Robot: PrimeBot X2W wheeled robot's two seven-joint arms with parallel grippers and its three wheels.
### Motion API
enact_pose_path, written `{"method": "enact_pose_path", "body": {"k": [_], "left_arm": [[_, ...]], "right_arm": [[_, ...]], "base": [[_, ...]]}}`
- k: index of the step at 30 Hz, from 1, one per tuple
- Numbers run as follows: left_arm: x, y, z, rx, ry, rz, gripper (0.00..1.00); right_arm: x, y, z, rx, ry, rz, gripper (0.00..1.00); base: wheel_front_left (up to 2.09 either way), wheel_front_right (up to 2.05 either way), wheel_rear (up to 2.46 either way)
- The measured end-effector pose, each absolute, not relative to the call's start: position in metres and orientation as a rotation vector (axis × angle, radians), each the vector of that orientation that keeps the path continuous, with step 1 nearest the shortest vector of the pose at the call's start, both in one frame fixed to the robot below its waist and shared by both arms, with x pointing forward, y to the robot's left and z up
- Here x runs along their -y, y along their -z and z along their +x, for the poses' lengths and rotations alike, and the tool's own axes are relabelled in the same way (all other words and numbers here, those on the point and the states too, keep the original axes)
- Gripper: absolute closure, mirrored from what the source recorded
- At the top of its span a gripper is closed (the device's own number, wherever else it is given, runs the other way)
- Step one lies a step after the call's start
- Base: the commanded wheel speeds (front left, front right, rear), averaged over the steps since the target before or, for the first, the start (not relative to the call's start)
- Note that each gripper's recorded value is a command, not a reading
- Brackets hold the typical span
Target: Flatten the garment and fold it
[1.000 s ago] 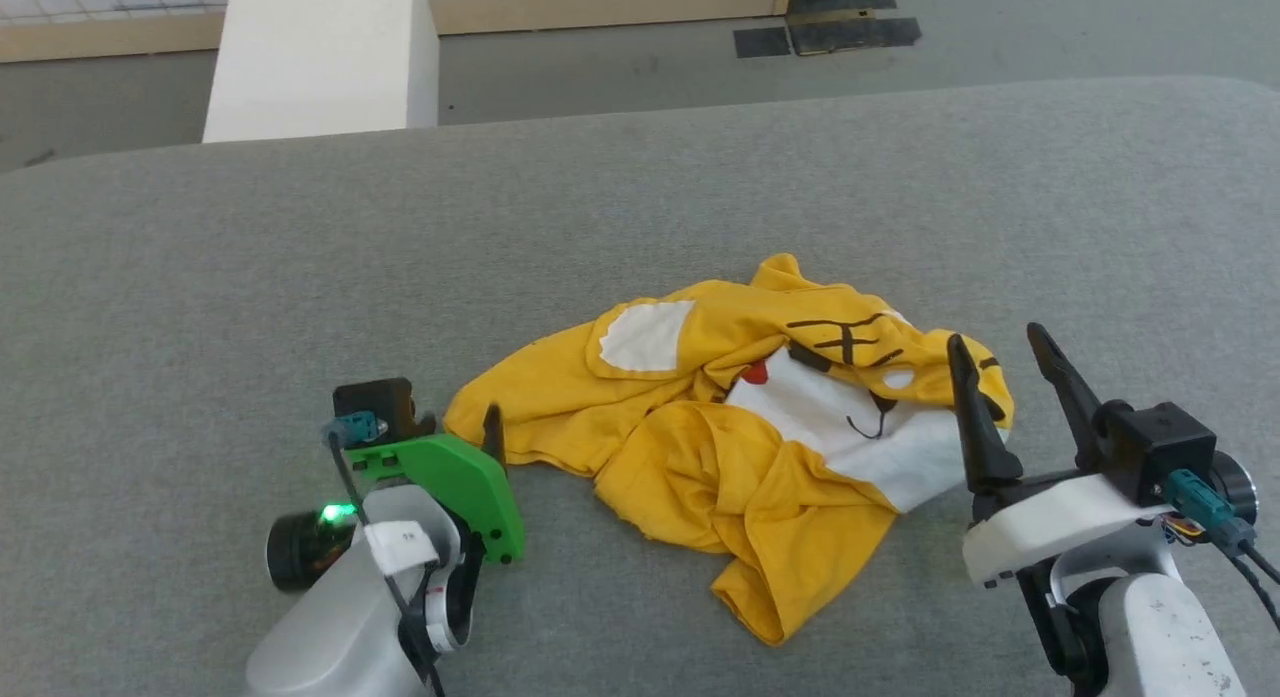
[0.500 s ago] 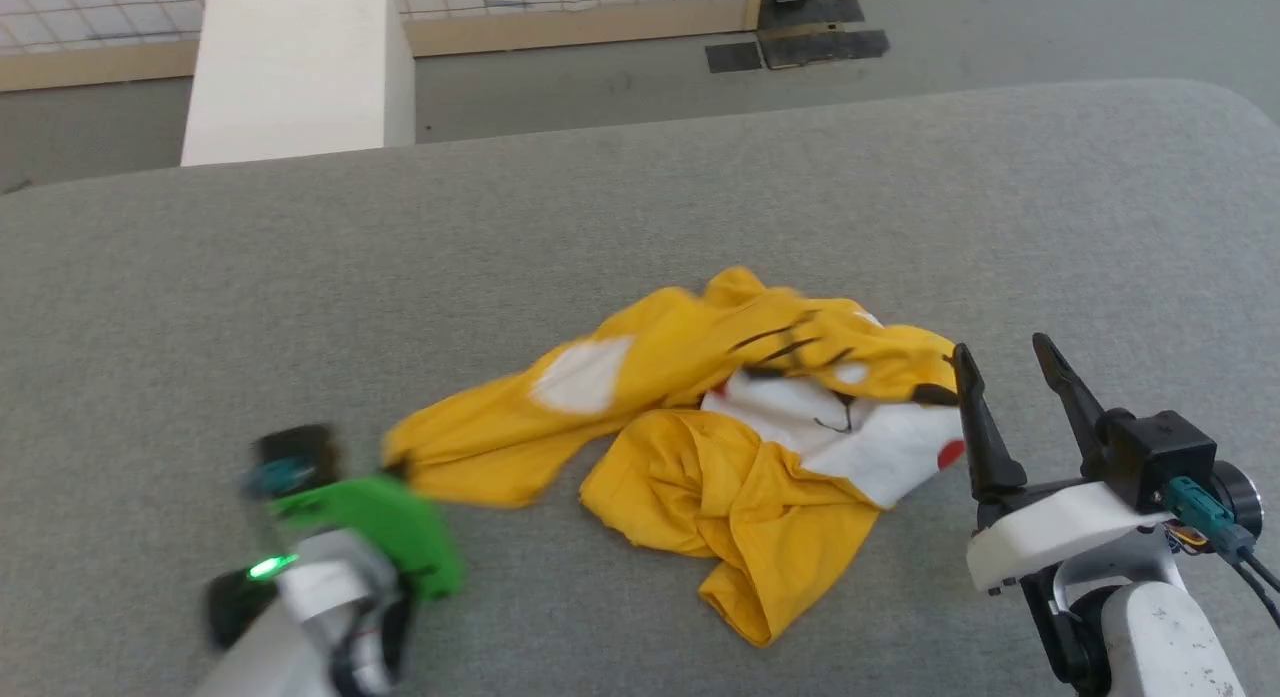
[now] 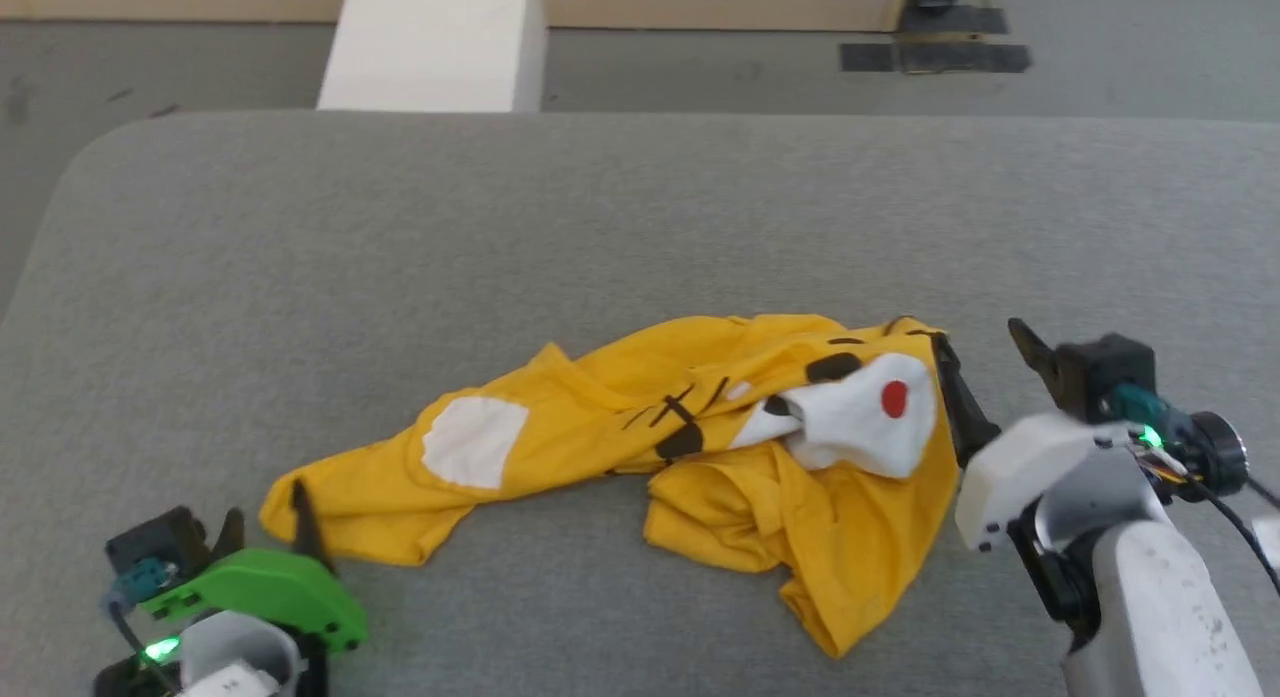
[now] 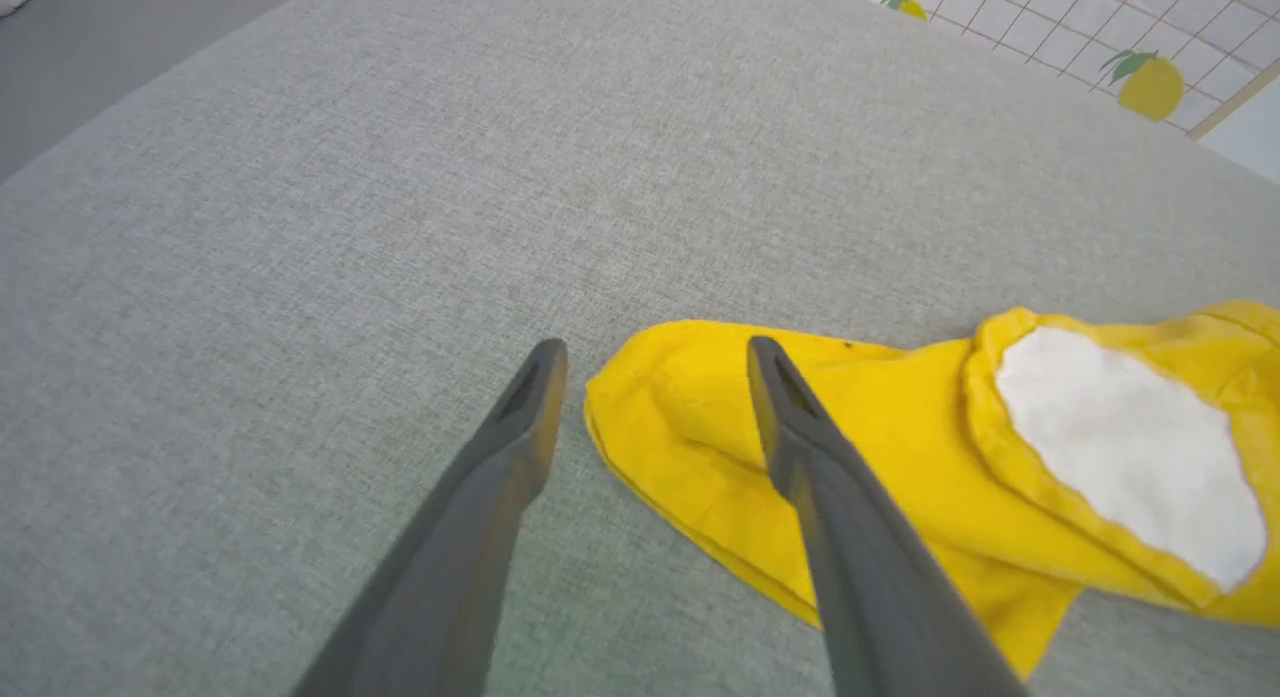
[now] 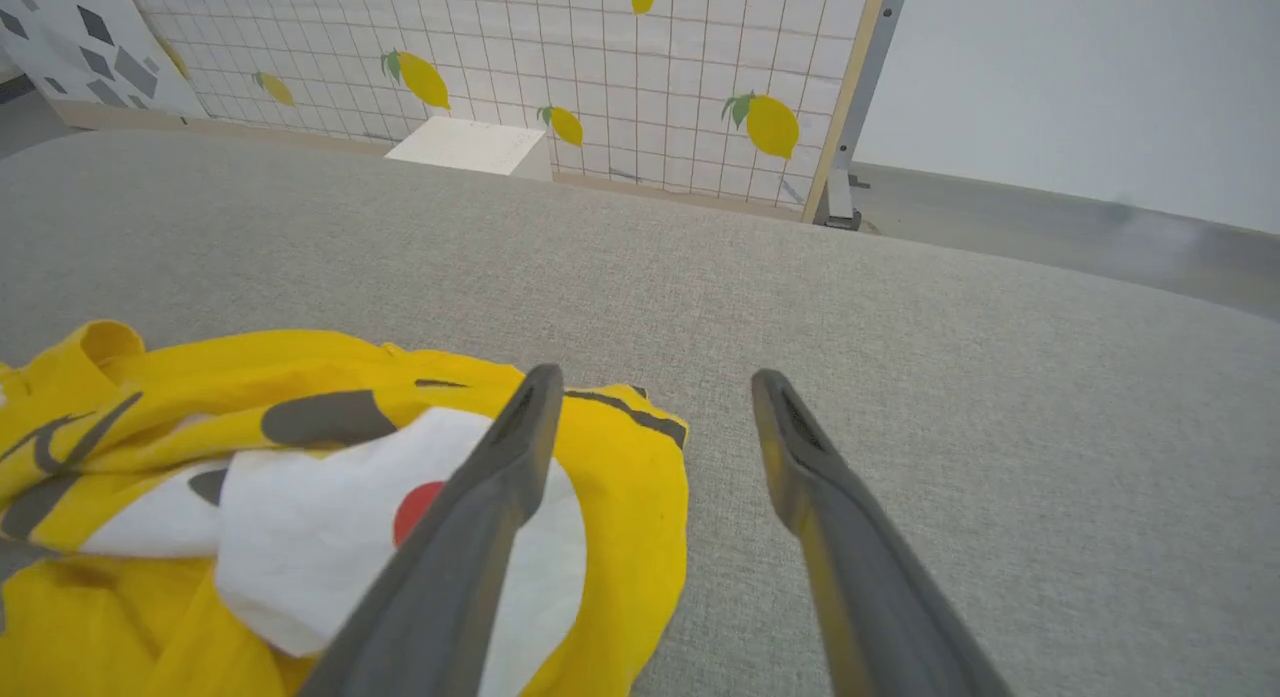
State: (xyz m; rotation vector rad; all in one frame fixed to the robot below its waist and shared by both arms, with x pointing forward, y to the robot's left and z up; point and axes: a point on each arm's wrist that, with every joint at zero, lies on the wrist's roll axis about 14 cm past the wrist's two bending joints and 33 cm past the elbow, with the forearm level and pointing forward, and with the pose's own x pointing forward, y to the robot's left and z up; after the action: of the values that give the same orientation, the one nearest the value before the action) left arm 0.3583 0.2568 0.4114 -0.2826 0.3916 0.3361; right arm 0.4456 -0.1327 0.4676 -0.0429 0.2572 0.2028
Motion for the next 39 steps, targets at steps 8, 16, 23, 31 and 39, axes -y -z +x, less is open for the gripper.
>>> {"method": "enact_pose_path", "body": {"k": [8, 16, 23, 31, 39], "left_arm": [[-0.245, -0.453, 0.381, -0.167, -0.285, -0.297, 0.0], [-0.228, -0.457, 0.39, -0.106, -0.24, -0.301, 0.0], [-0.225, -0.461, 0.387, -0.091, -0.216, -0.294, 0.0], [-0.207, -0.465, 0.396, -0.081, -0.148, -0.299, 0.0], [-0.2, -0.471, 0.396, -0.067, -0.116, -0.301, 0.0]], "right_arm": [[0.114, -0.398, 0.446, -0.67, -0.256, -0.062, 0.0], [0.105, -0.416, 0.451, -0.631, -0.282, -0.067, 1.0], [0.083, -0.431, 0.365, -0.7, -0.405, -0.016, 1.0], [0.099, -0.404, 0.268, -0.967, -0.417, 0.017, 0.0], [0.121, -0.464, 0.336, -0.563, -0.299, -0.011, 0.0]], "base": [[0.0, 0.0, 0.0], [0.0, 0.0, 0.0], [0.0, 0.0, 0.0], [0.0, 0.0, 0.0], [0.0, 0.0, 0.0]]}}
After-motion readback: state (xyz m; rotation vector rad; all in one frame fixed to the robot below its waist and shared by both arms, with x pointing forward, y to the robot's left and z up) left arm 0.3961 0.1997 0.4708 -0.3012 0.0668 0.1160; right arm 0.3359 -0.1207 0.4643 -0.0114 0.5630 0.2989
